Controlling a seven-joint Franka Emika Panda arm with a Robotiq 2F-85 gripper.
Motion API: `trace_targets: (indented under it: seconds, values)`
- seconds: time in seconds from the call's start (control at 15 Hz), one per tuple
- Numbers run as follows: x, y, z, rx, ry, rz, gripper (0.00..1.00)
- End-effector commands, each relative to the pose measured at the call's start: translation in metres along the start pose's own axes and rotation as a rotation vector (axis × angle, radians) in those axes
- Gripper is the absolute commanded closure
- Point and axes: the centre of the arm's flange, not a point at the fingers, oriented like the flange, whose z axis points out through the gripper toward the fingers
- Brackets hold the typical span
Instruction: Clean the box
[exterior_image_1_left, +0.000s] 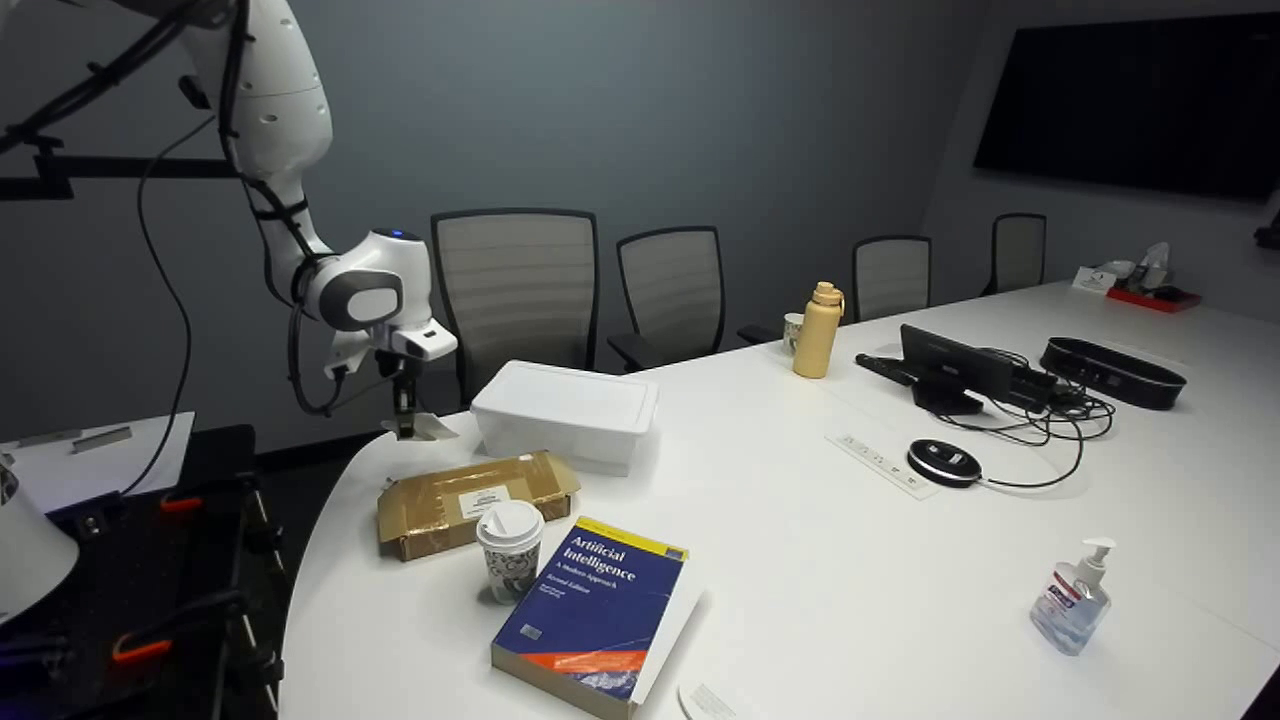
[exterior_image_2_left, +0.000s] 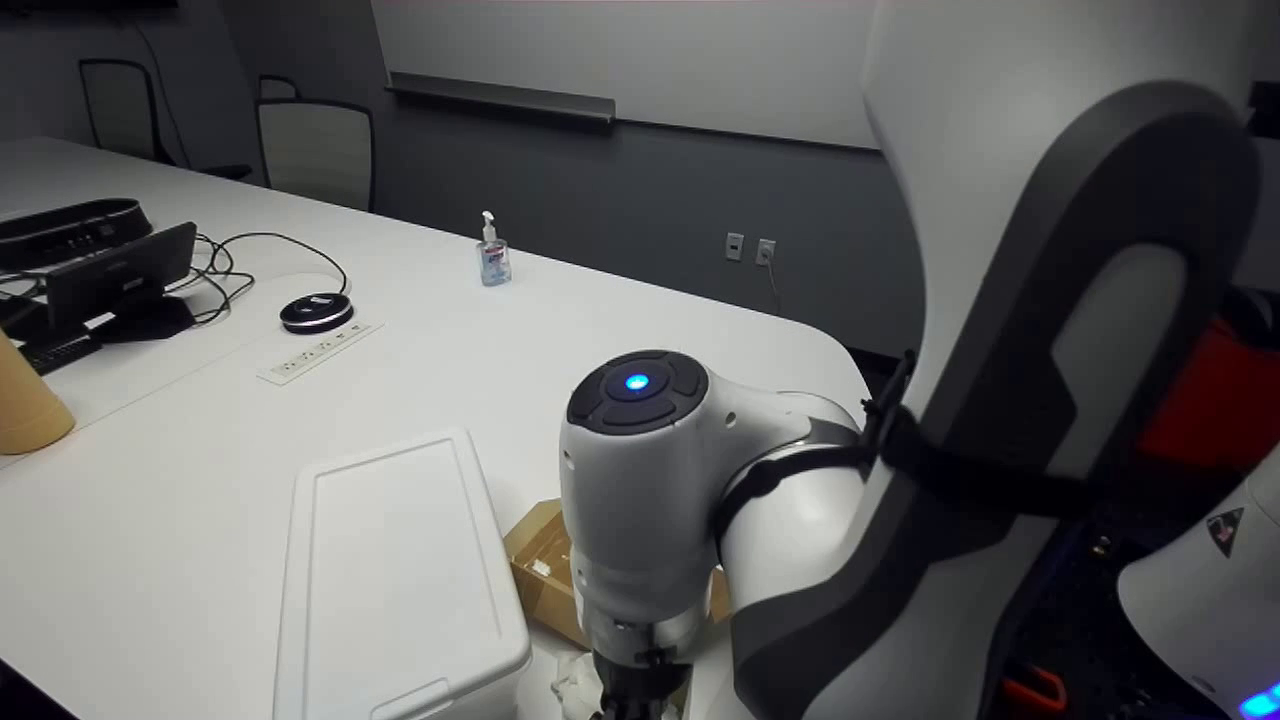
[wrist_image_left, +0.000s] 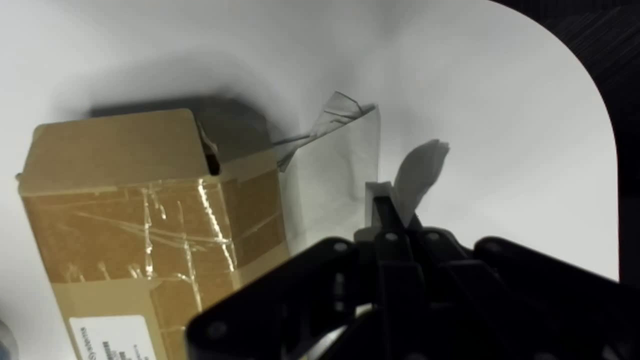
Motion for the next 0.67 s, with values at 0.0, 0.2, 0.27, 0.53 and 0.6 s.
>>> trace_targets:
  seconds: [0.0,0.2,0.27,0.53,0.6]
  values:
    - [-0.006,-0.005,0.027,0.036,0.021,-0.025,1.00]
    - [-0.008,-0.005,0.045,0.046,0.039,-0.022,1.00]
    - [-0.009,-0.005,0.049,0.049,0.044,-0.024,1.00]
    - [-0.005,-0.003,0.055,0.054,0.066,-0.004,0.66]
    - [-0.003,-0.004,0.053,0.056,0.067,0.005,0.59]
